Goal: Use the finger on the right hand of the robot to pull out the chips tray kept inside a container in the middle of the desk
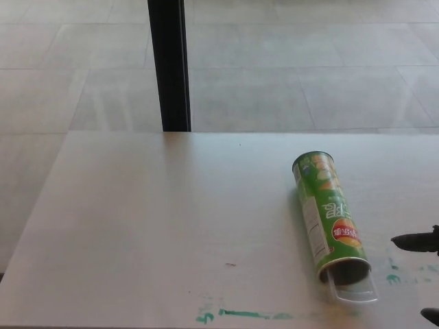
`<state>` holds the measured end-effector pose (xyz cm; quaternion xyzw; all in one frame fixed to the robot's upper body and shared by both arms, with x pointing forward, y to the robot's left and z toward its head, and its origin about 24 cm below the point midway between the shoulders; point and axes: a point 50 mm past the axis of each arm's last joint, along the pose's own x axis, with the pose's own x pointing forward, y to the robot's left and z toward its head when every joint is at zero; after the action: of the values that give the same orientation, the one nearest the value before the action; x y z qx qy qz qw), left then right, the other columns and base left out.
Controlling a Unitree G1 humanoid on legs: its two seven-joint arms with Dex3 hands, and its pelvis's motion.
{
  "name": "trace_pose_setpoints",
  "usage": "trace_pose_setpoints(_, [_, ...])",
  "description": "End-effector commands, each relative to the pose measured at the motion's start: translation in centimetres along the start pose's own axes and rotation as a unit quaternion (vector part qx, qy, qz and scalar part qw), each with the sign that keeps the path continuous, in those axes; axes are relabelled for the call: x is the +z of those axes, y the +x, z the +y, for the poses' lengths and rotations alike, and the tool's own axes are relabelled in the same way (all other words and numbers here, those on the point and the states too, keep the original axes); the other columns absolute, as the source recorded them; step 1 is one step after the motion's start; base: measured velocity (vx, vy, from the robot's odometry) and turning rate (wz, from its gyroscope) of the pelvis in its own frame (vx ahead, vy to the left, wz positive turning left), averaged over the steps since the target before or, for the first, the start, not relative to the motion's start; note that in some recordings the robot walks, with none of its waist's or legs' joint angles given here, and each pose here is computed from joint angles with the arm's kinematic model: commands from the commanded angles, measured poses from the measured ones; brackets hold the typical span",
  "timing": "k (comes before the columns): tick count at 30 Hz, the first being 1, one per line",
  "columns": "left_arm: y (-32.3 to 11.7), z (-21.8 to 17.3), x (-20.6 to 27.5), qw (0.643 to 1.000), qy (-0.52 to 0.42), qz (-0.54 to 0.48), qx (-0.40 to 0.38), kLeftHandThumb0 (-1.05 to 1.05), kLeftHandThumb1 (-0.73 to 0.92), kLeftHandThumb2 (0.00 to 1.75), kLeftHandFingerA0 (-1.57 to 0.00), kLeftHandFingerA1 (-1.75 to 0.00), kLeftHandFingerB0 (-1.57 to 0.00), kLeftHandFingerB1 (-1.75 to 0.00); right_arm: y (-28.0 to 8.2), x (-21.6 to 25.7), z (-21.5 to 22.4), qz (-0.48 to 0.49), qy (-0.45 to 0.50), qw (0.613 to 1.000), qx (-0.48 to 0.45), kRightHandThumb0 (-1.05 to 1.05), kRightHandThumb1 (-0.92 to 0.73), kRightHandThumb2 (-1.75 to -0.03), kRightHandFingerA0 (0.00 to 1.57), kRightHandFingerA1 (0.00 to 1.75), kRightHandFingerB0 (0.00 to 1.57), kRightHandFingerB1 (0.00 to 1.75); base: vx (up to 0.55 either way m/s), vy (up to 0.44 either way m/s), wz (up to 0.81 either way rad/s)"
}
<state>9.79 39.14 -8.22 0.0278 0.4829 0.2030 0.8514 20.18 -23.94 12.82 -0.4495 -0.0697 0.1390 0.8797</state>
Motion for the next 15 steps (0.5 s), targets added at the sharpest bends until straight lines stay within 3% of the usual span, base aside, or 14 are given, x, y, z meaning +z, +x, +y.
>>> trace_pose_setpoints(1, [-0.3,1.1,0.4,1.0,0.011,-0.002,0.014,-0.55,0.64,0.6,-0.55,-0.57,-0.62,-0.57,1.0,-0.8,-0.1,0.041,-0.056,0.998,0.008,-0.09,-0.57,-0.57,0.83,1.33,0.44,0.46,0.0,0.0,0.0])
trace_pose_setpoints(5, [-0.3,1.1,0.4,1.0,0.012,0.001,0.017,-0.54,0.65,0.59,-0.55,-0.56,-0.59,-0.5,1.6,-0.6,-0.1,0.044,-0.085,0.995,0.017,-0.09,-0.55,-0.57,0.85,1.29,0.47,0.45,0.0,0.0,0.0])
trace_pose_setpoints(6, [-0.2,1.0,0.4,1.0,0.017,-0.001,0.017,-0.55,0.65,0.6,-0.56,-0.56,-0.64,-0.54,1.8,-0.5,-0.2,0.038,-0.101,0.994,0.011,-0.09,-0.54,-0.56,0.87,1.27,0.49,0.45,0.0,0.0,0.0])
trace_pose_setpoints(7, [-0.2,1.0,0.4,1.0,0.015,-0.001,0.018,-0.55,0.64,0.59,-0.55,-0.56,-0.64,-0.54,2.0,-0.5,-0.1,0.036,-0.111,0.993,0.015,-0.09,-0.55,-0.57,0.84,1.36,0.49,0.46,0.0,0.0,0.0])
trace_pose_setpoints(11, [-0.3,1.1,0.5,1.0,0.006,0.002,0.02,-0.54,0.64,0.59,-0.54,-0.56,-0.64,-0.53,2.4,-0.9,0.5,0.034,-0.152,0.987,0.031,-0.09,-0.53,-0.56,0.86,1.35,0.5,0.46,0.0,0.0,0.0])
trace_pose_setpoints(14, [-0.3,1.1,0.6,1.0,0.023,-0.003,0.014,-0.54,0.65,0.6,-0.52,-0.56,-0.66,-0.58,2.4,-1.5,1.0,0.03,-0.191,0.98,0.052,-0.09,-0.52,-0.55,0.91,1.26,0.51,0.47,0.0,0.0,0.0])
trace_pose_setpoints(15, [-0.3,1.1,0.5,1.0,0.021,-0.001,0.014,-0.55,0.65,0.6,-0.53,-0.58,-0.65,-0.57,2.4,-1.7,1.3,0.026,-0.215,0.974,0.068,-0.11,-0.52,-0.54,0.95,1.14,0.52,0.47,0.0,0.0,0.0])
